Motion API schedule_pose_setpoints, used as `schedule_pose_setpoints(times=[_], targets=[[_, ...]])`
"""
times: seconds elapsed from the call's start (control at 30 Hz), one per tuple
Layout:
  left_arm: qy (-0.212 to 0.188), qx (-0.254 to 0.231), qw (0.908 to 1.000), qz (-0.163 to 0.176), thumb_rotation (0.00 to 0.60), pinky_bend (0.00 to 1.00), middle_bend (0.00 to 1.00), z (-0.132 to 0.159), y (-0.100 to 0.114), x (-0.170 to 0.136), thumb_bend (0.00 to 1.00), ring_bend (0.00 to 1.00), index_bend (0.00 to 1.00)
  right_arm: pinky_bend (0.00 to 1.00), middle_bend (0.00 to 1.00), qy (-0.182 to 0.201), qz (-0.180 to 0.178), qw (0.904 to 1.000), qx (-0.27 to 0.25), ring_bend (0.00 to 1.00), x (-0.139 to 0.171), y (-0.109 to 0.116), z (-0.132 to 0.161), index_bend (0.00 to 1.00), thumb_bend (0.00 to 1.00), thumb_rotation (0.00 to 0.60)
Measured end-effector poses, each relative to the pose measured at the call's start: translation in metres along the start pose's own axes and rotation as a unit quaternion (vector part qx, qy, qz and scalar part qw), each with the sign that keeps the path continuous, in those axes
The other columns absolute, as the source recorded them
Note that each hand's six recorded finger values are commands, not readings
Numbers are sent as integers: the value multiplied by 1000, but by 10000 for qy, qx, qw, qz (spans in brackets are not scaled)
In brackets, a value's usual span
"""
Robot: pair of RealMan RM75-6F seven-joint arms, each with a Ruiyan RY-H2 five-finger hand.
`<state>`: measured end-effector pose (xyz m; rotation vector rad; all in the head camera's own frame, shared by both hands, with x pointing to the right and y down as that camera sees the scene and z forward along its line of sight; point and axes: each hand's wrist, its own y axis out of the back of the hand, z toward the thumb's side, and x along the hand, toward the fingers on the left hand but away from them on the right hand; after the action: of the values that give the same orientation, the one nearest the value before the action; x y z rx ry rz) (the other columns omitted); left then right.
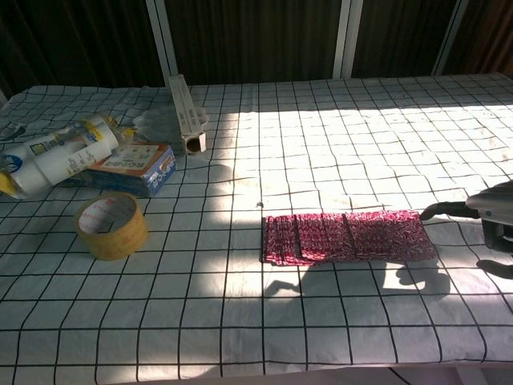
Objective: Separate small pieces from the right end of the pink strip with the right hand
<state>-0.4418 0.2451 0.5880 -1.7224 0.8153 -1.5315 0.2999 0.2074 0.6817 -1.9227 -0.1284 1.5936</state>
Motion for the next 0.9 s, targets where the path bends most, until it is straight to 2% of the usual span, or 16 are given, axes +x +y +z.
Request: schedule_pose_setpoints(times=[0.67, 0.9], targets=[[31, -13, 10000, 34, 600, 120, 59, -2, 2, 0, 405, 36, 0, 924, 964, 189, 89, 9997, 140, 946, -12, -2, 18, 116, 435, 600], [4, -37, 10000, 91, 600, 119, 59, -2, 4, -3, 404, 36, 0, 924, 964, 143, 179, 9995, 215, 946, -14, -6, 21, 118, 436, 600]])
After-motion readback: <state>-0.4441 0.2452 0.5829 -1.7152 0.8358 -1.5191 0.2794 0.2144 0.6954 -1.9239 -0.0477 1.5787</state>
